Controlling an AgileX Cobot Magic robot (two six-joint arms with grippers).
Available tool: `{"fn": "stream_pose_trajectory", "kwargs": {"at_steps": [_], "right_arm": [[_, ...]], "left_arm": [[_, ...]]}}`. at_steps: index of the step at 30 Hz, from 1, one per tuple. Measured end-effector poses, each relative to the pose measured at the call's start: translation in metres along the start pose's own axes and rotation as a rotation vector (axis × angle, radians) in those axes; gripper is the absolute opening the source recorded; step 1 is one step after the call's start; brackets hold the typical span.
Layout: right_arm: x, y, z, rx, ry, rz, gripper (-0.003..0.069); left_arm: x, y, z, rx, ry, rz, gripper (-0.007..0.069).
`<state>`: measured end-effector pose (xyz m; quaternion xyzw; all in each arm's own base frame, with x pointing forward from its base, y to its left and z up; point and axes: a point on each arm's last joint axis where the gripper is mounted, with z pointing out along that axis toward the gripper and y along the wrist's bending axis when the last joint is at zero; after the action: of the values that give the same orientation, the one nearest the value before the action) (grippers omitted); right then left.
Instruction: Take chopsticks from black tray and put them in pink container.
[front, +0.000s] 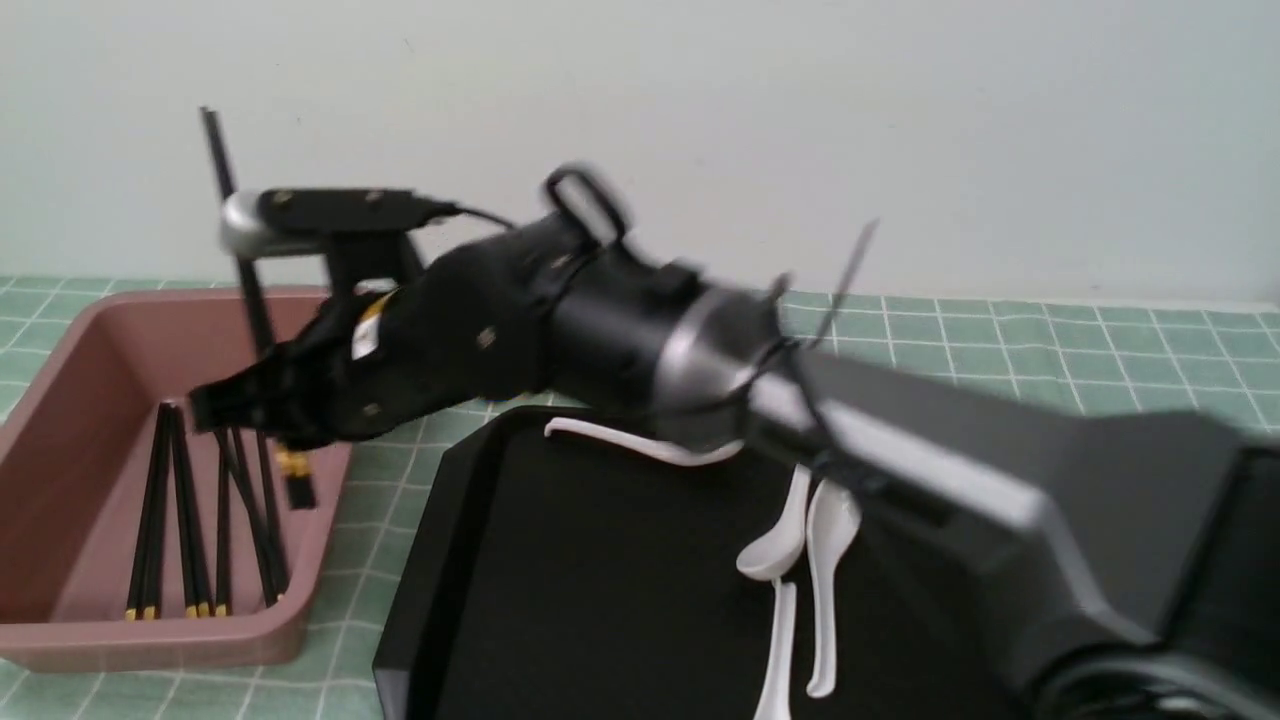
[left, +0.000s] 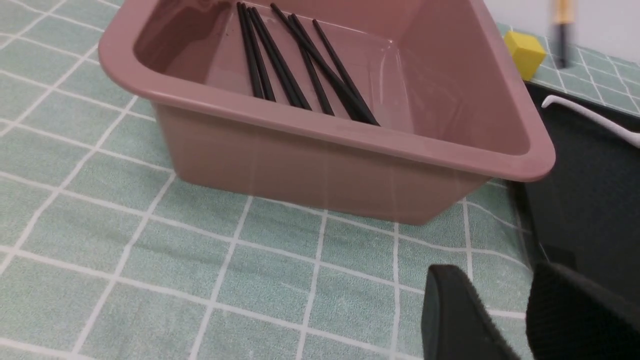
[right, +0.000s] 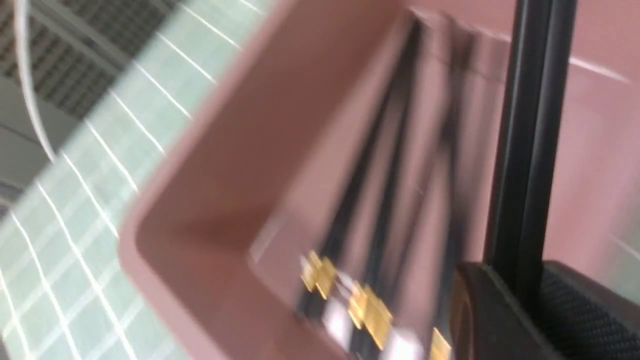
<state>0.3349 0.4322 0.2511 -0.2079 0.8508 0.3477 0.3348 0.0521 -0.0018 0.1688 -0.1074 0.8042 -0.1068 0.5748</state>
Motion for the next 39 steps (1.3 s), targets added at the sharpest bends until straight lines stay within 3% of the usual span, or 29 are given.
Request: {"fn": "stream_pose_trajectory", "kwargs": {"at_steps": [6,8,10,15,17,24,26,27,30,35,39], "right_arm": [[0.019,0.003,0.031,-0.017,-0.006,-0.011,0.0205],[0.022,0.002,0.034,-0.012,0.015,-0.013,0.0275],[0.022,0.003,0.03,-0.003,0.04,-0.026,0.0298],[0.013,0.009,0.005,0.049,0.128,-0.1,0.0284],[0.002,0.016,-0.023,0.082,0.177,-0.144,0.0242],[-0.048,0.051,-0.187,0.213,0.256,-0.345,0.0008],[-0.056,0.058,-0.218,0.207,0.211,-0.364,-0.0007],[-0.065,0.067,-0.265,0.193,0.134,-0.381,-0.0014],[-0.067,0.076,-0.33,0.163,0.031,-0.39,-0.0015],[-0.032,0.069,-0.433,0.141,-0.058,-0.395,-0.0013],[0.033,0.04,-0.477,0.125,-0.112,-0.403,-0.001]], "left_arm": [[0.0,0.0,0.0,0.0,0.0,0.0,0.0238],[0.0,0.0,0.0,0.0,0.0,0.0,0.0238],[0.0,0.0,0.0,0.0,0.0,0.0,0.0238],[0.0,0.0,0.0,0.0,0.0,0.0,0.0238],[0.0,0.0,0.0,0.0,0.0,0.0,0.0238],[0.0,0.0,0.0,0.0,0.0,0.0,0.0238],[0.0,0.0,0.0,0.0,0.0,0.0,0.0238],[0.0,0.0,0.0,0.0,0.0,0.0,0.0238],[0.0,0.0,0.0,0.0,0.0,0.0,0.0238],[0.0,0.0,0.0,0.0,0.0,0.0,0.0238],[0.0,0.0,0.0,0.0,0.0,0.0,0.0238]]}}
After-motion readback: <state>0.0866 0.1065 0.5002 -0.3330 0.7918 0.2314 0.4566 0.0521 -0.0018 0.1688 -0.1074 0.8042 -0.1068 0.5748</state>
